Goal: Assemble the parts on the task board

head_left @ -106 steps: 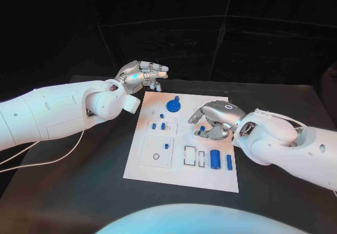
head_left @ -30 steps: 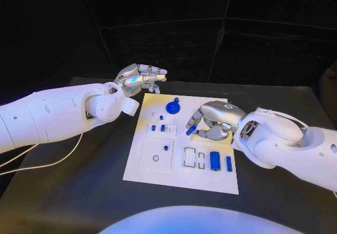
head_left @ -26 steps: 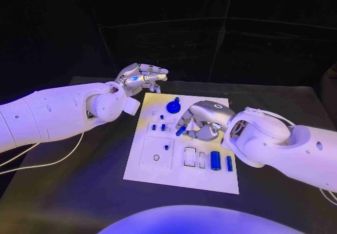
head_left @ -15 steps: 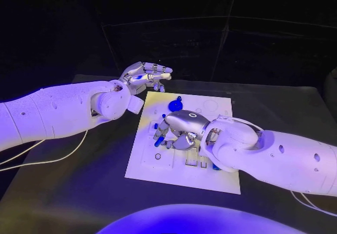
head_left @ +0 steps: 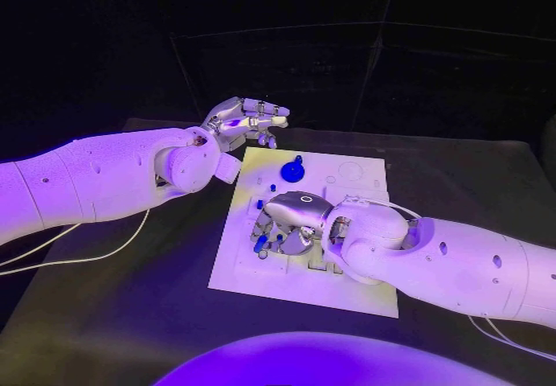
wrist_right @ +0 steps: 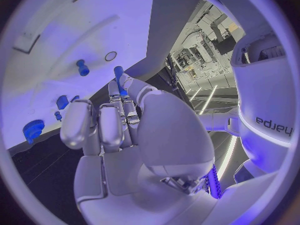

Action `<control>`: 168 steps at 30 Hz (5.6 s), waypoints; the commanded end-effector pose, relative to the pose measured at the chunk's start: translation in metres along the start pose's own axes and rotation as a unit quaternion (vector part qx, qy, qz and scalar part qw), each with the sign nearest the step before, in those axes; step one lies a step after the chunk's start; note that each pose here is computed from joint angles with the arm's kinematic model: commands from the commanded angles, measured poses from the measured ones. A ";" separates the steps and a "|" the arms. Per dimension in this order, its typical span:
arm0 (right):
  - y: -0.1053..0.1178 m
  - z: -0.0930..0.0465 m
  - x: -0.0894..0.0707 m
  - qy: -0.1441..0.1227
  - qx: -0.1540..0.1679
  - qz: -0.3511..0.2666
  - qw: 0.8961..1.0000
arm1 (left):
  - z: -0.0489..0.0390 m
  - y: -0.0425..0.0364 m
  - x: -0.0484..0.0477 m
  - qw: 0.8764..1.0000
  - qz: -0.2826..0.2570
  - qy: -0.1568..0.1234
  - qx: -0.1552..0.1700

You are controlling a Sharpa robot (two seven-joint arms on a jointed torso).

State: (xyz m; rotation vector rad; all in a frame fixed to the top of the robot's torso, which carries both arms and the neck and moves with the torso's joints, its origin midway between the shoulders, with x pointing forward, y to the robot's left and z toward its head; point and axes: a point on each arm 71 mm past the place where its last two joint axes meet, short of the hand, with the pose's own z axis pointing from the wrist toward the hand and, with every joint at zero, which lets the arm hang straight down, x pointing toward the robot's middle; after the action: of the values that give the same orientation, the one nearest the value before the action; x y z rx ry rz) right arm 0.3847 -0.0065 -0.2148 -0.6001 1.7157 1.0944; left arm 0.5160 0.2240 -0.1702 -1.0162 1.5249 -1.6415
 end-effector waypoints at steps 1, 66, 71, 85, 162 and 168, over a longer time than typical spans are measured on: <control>0.000 0.000 0.004 0.024 0.001 -0.022 0.999 | 0.0004 -0.0016 0.0006 1.000 -0.003 0.003 0.005; 0.005 -0.016 0.007 -0.044 -0.024 -0.062 0.997 | -0.0012 -0.0016 -0.0023 1.000 -0.002 0.001 0.003; -0.011 -0.048 -0.006 -0.066 0.017 -0.002 0.998 | -0.0027 -0.0019 -0.0043 1.000 -0.002 -0.001 0.004; -0.088 -0.156 -0.036 -0.084 0.284 0.132 0.946 | -0.0060 -0.0003 -0.0064 1.000 -0.001 -0.003 0.002; -0.053 -0.155 0.022 -0.078 0.348 0.131 0.925 | -0.0134 0.0075 -0.0110 1.000 0.000 -0.005 -0.008; -0.048 -0.146 0.023 -0.077 0.341 0.138 0.927 | -0.0137 0.0075 -0.0106 1.000 0.000 -0.004 -0.008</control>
State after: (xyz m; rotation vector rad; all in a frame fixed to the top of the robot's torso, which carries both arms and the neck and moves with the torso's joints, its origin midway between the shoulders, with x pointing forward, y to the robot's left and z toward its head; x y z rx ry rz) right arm 0.3444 -0.1565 -0.2393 0.1322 1.9423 0.6121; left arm 0.5090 0.2404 -0.1806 -1.0378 1.5394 -1.6044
